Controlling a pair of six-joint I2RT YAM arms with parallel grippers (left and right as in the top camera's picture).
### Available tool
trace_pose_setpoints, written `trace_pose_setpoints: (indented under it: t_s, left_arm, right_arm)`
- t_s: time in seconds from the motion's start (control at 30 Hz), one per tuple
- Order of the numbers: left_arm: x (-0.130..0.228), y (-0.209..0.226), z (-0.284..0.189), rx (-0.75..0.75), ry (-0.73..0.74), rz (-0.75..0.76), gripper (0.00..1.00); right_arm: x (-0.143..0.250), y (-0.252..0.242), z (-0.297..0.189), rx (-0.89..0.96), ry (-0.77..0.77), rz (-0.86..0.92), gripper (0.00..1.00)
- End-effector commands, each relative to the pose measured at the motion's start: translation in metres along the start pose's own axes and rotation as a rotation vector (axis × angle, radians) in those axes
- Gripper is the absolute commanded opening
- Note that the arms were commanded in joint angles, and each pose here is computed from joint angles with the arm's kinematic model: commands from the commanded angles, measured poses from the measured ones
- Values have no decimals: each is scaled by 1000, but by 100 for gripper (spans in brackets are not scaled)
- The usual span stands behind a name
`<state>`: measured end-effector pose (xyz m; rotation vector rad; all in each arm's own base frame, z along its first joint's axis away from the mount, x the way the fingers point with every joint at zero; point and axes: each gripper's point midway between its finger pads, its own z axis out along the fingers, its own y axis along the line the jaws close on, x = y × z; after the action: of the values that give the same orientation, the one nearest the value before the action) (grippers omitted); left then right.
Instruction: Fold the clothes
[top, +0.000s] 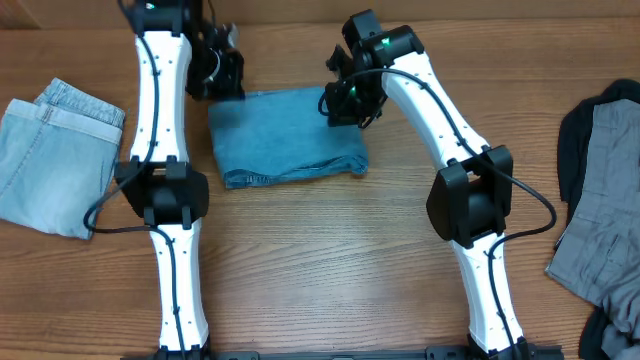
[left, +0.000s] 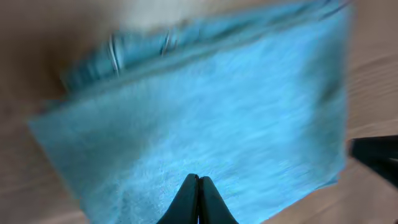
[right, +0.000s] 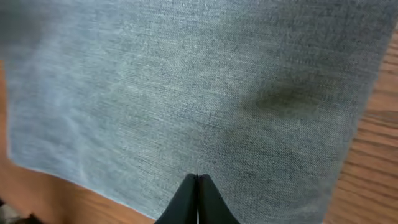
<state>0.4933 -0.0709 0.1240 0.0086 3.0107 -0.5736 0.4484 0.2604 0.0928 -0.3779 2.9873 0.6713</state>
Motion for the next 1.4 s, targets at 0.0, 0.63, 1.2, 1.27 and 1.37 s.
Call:
trace_pose_setpoints:
  t_s: [0.0,0.63,1.2,1.27,1.37]
  left_arm:
    - [21,10,19,-11,106,-38,4]
    - [30,23,35,-26,156,-67,4]
    - [-2,77,91,-228,34,-82,17]
    - [0,77,91,-228,40,-84,14]
    - [-9,58,76,-148,11,-76,6]
  right_arm:
    - [6,-1,-8,41,2,-19,4]
    - [4,-18,24,25,-9,-12,4]
    - [-78,-68,66,149,-400,-94,4]
    - [-79,-70,72,141,-405,-63,5]
    - [-88,-54,51,98,-430,-62,5]
